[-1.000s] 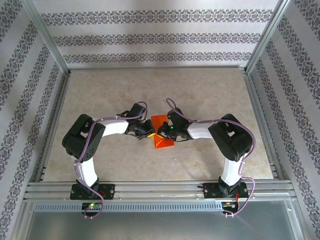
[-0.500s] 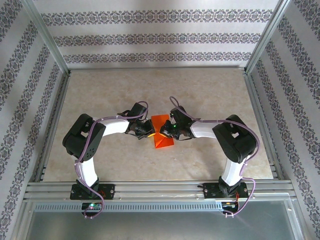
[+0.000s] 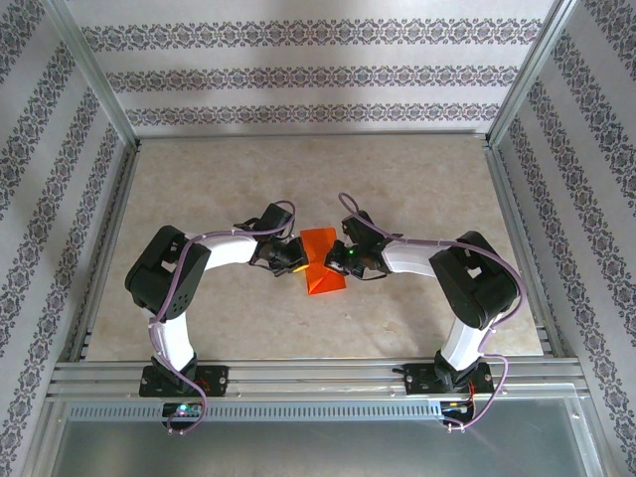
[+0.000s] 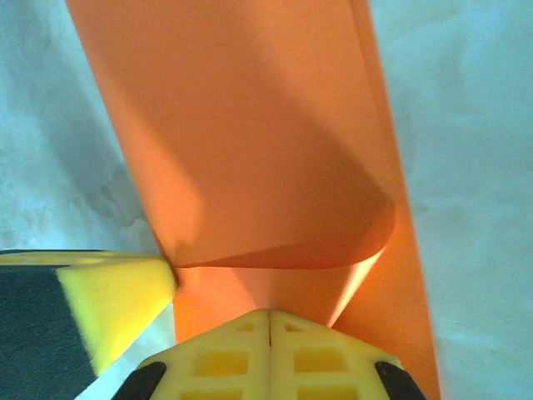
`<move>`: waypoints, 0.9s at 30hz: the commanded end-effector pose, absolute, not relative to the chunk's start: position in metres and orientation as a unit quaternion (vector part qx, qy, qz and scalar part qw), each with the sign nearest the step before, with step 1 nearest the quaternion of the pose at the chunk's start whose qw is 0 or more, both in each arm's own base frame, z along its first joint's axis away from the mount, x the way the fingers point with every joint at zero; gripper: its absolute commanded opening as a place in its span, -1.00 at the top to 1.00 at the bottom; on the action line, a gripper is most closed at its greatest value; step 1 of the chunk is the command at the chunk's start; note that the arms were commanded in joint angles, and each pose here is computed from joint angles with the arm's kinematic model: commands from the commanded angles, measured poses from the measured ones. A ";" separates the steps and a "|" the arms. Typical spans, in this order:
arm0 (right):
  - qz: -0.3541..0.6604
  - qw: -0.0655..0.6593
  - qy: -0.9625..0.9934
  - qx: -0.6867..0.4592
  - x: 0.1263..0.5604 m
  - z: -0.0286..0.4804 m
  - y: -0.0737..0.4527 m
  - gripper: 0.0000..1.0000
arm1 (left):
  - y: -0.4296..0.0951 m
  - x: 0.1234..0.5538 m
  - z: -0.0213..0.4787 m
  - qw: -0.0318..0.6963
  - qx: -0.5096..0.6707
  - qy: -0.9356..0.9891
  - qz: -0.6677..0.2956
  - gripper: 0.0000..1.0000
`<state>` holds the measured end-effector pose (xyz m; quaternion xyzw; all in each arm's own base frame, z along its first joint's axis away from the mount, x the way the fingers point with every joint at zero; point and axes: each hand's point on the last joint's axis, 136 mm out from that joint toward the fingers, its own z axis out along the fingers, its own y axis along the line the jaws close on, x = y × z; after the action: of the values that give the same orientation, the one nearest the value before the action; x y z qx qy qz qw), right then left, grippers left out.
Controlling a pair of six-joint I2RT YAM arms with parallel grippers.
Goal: Fold a paper plane with a square sheet of paper (pick it up from the middle)
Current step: Fold the triangle a second time at the center of the table.
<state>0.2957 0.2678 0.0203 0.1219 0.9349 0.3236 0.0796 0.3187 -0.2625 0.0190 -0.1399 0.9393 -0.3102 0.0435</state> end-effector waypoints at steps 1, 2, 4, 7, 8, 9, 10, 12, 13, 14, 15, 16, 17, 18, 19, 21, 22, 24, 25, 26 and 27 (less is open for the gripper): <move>0.284 0.076 0.945 0.146 0.291 0.000 0.247 0.93 | -0.255 0.305 0.001 0.021 -0.138 0.953 -0.269 0.91; 0.281 0.075 0.945 0.150 0.291 -0.002 0.245 0.93 | -0.256 0.306 0.002 0.022 -0.137 0.952 -0.272 0.90; 0.276 0.074 0.946 0.155 0.290 -0.005 0.243 0.93 | -0.258 0.308 0.007 0.028 -0.134 0.951 -0.278 0.89; 0.268 0.072 0.947 0.163 0.287 -0.010 0.239 0.93 | -0.266 0.317 0.024 0.044 -0.124 0.945 -0.300 0.84; 0.265 0.071 0.947 0.167 0.286 -0.012 0.237 0.93 | -0.268 0.320 0.031 0.051 -0.119 0.943 -0.307 0.82; 0.263 0.070 0.947 0.169 0.285 -0.014 0.236 0.93 | -0.271 0.323 0.039 0.059 -0.115 0.940 -0.315 0.81; 0.261 0.069 0.948 0.171 0.284 -0.015 0.236 0.93 | -0.273 0.325 0.046 0.065 -0.111 0.938 -0.321 0.79; 0.256 0.067 0.948 0.176 0.283 -0.018 0.233 0.92 | -0.274 0.326 0.058 0.075 -0.106 0.935 -0.330 0.74; 0.255 0.067 0.948 0.177 0.282 -0.019 0.232 0.93 | -0.275 0.326 0.062 0.078 -0.104 0.934 -0.334 0.73; 0.254 0.067 0.948 0.179 0.282 -0.020 0.232 0.93 | -0.276 0.324 0.066 0.081 -0.102 0.932 -0.338 0.72; 0.252 0.067 0.948 0.180 0.282 -0.020 0.231 0.93 | -0.277 0.322 0.069 0.082 -0.102 0.931 -0.340 0.71; 0.252 0.067 0.948 0.181 0.281 -0.020 0.231 0.93 | -0.278 0.319 0.070 0.080 -0.100 0.931 -0.341 0.71; 0.251 0.067 0.948 0.182 0.281 -0.021 0.231 0.93 | -0.281 0.315 0.072 0.078 -0.098 0.931 -0.344 0.70; 0.251 0.067 0.948 0.183 0.281 -0.021 0.230 0.93 | -0.283 0.310 0.073 0.074 -0.095 0.931 -0.345 0.69; 0.250 0.067 0.948 0.184 0.281 -0.021 0.230 0.92 | -0.284 0.306 0.073 0.070 -0.092 0.932 -0.345 0.68; 0.248 0.066 0.948 0.188 0.281 -0.022 0.229 0.93 | -0.288 0.295 0.073 0.060 -0.083 0.935 -0.341 0.67; 0.247 0.066 0.948 0.188 0.281 -0.022 0.228 0.93 | -0.289 0.290 0.072 0.055 -0.080 0.936 -0.339 0.66; 0.245 0.064 0.948 0.192 0.280 -0.023 0.227 0.93 | -0.295 0.278 0.069 0.041 -0.070 0.938 -0.336 0.66; 0.244 0.063 0.948 0.193 0.280 -0.024 0.227 0.92 | -0.297 0.273 0.067 0.035 -0.067 0.940 -0.334 0.66; 0.243 0.063 0.948 0.196 0.280 -0.025 0.226 0.93 | -0.298 0.267 0.063 0.026 -0.064 0.942 -0.329 0.66; 0.242 0.062 0.948 0.197 0.280 -0.025 0.226 0.92 | -0.298 0.263 0.058 0.019 -0.061 0.944 -0.324 0.66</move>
<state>0.2973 0.2607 0.0131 0.1535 0.9302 0.3220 0.0864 0.2881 -0.3010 0.0697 -0.0672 0.9349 -0.3437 0.0577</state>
